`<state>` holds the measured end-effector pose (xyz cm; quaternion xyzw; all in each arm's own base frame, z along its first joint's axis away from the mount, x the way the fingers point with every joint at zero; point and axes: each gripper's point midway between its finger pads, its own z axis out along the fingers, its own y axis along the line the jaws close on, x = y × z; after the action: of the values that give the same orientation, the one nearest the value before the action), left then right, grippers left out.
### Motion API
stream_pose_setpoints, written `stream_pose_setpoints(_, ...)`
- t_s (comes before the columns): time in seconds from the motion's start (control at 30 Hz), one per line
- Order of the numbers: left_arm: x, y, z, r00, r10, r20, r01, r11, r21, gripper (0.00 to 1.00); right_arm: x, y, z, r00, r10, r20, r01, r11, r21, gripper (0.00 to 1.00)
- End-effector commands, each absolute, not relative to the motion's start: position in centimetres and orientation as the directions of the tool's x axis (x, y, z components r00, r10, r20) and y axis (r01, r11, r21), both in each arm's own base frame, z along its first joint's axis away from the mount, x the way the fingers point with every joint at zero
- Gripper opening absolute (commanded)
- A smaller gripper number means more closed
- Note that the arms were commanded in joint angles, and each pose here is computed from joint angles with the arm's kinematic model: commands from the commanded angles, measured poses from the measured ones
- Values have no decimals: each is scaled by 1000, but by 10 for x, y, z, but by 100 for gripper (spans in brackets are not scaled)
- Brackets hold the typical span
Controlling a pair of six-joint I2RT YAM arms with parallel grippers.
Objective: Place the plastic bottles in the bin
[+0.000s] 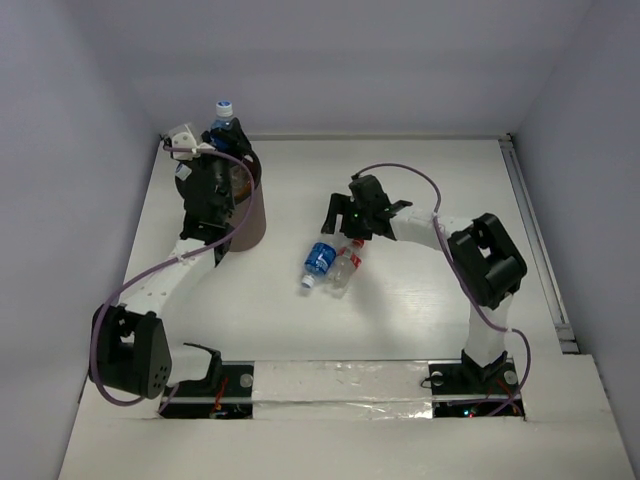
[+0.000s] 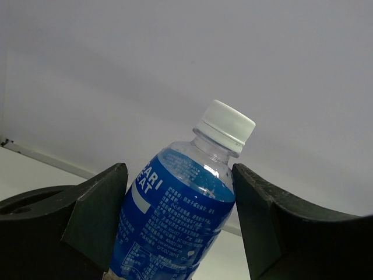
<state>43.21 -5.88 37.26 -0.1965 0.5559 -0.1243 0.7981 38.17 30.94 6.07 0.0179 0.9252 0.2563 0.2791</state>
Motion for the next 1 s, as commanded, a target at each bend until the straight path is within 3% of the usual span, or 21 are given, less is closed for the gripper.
stream_pose_setpoints(0.0, 426, -57, 378, 399, -454, -797, 17, 872, -489, 48, 392, 319, 73, -830, 188, -526, -131, 850, 511, 86)
stream_pose_setpoints(0.03, 426, -56, 374, 395, -456, -798, 13, 871, -491, 60, 393, 319, 72, -830, 188, -525, -130, 851, 509, 86)
stream_pose_setpoints(0.13, 423, -54, 362, 383, -469, -796, -1, 861, -508, 82, 394, 321, 70, -832, 191, -521, -126, 849, 513, 85)
stream_pose_setpoints(0.27, 421, -53, 359, 376, -477, -794, -2, 857, -516, 99, 396, 323, 72, -828, 204, -523, -123, 843, 524, 81)
stream_pose_setpoints(0.57, 399, -49, 404, 430, -492, -757, 47, 849, -526, 99, 399, 324, 90, -789, 269, -552, -124, 811, 572, 61)
stream_pose_setpoints(0.97, 359, -56, 487, 437, -521, -734, 165, 848, -504, 98, 399, 322, 197, -616, 404, -677, -276, 694, 665, 58)
